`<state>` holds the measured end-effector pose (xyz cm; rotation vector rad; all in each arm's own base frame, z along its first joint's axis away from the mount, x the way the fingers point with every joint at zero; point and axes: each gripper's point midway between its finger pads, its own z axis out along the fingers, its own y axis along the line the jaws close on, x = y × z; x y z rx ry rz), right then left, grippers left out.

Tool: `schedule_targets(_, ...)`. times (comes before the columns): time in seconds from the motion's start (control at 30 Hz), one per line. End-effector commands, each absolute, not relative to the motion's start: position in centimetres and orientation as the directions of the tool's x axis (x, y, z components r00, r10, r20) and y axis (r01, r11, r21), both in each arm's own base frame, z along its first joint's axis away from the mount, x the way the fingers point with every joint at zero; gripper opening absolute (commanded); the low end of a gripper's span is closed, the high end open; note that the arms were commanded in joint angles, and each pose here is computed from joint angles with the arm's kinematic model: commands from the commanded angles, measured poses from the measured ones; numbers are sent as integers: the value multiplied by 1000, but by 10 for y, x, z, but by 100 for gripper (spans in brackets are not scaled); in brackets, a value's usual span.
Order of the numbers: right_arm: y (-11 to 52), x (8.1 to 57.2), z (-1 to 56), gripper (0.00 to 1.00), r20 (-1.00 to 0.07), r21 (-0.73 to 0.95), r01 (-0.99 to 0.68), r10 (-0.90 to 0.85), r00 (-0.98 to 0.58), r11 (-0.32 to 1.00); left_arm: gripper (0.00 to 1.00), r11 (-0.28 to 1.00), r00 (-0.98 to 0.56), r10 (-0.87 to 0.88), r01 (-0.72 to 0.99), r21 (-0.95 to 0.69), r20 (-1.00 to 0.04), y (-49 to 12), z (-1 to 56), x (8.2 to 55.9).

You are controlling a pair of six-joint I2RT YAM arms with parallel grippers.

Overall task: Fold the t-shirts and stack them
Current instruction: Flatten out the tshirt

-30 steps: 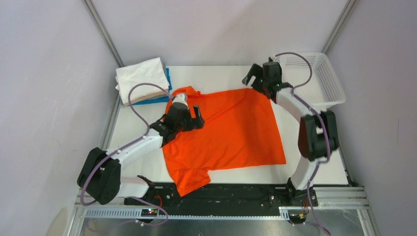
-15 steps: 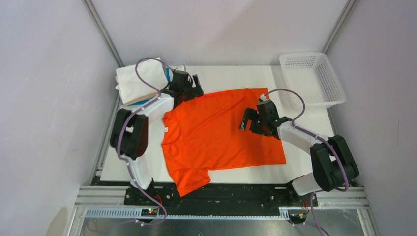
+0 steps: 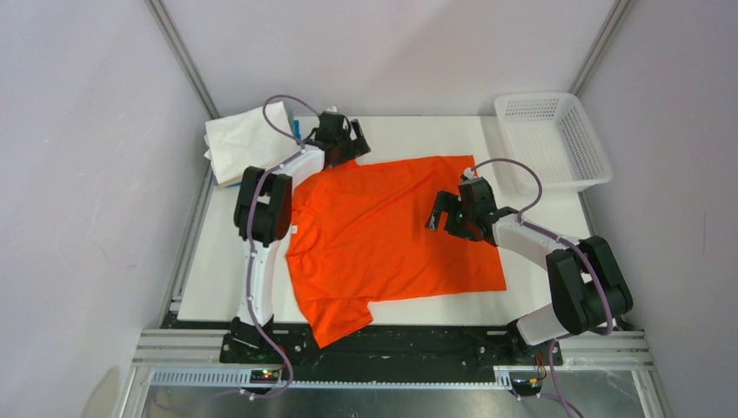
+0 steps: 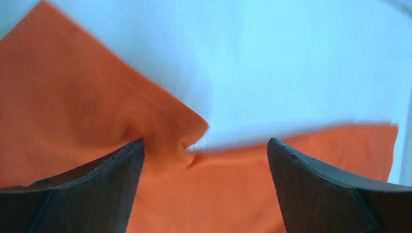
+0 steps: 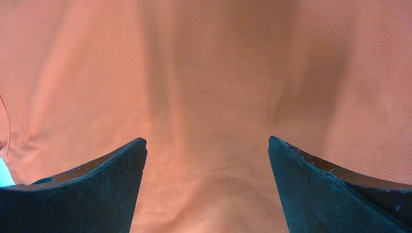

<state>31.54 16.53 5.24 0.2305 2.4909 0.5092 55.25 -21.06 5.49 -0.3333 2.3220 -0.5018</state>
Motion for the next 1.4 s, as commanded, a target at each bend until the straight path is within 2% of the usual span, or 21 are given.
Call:
schedule_targets(0.0, 162, 321, 51, 99, -527, 393, 43, 263, -808, 919, 100, 846, -521, -512, -165, -508, -683, -188, 100, 625)
schedule_targets(0.17, 160, 319, 52, 99, -524, 393, 46, 265, -809, 919, 100, 728, -486, -645, -155, -668, -590, -180, 111, 676)
schedule_targets(0.27, 156, 320, 56, 99, -534, 390, 55, 274, -800, 919, 100, 730, -475, -630, -93, -677, -614, -180, 142, 677)
schedule_targets(0.47, 144, 326, 74, 99, -567, 403, 80, 317, -760, 912, 100, 819, -426, -520, 1, -574, -741, -172, 219, 635)
schedule_targets(0.6, 127, 326, 84, 99, -597, 371, 118, 334, -729, 921, 100, 863, -394, -460, 14, -506, -796, -162, 273, 562)
schedule_targets(0.63, 125, 327, 88, 99, -607, 371, 119, 337, -720, 921, 100, 877, -448, -443, -39, -478, -777, -155, 238, 543)
schedule_targets(0.67, 119, 331, 90, 99, -612, 376, 127, 349, -710, 918, 100, 876, -421, -447, -26, -482, -789, -154, 259, 523)
schedule_targets(0.7, 119, 333, 92, 99, -612, 388, 118, 352, -708, 914, 100, 886, -479, -431, -64, -459, -765, -150, 225, 501)
schedule_targets(0.73, 114, 338, 93, 99, -612, 399, 127, 367, -701, 908, 100, 887, -469, -428, -54, -459, -772, -151, 234, 482)
schedule_targets(0.77, 117, 341, 96, 99, -608, 414, 108, 363, -706, 904, 100, 898, -525, -407, -81, -433, -748, -148, 202, 461)
schedule_targets(0.8, 114, 346, 97, 99, -607, 415, 113, 367, -705, 903, 100, 899, -526, -399, -63, -434, -751, -152, 206, 445)
schedule_targets(0.87, 115, 355, 97, 99, -614, 411, 103, 358, -703, 906, 100, 914, -609, -360, -77, -399, -707, -152, 160, 406)
schedule_targets(0.93, 117, 365, 96, 99, -610, 414, 96, 355, -709, 905, 100, 921, -647, -339, -80, -381, -683, -153, 139, 386)
schedule_targets(1.17, 110, 385, 72, 100, -561, 406, 169, 391, -730, 898, 100, 930, -769, -308, -119, -348, -560, -155, 70, 361)
schedule_targets(1.37, 99, 379, 39, 99, -481, 382, 251, 424, -767, 889, 100, 932, -822, -308, -161, -323, -479, -159, 30, 375)
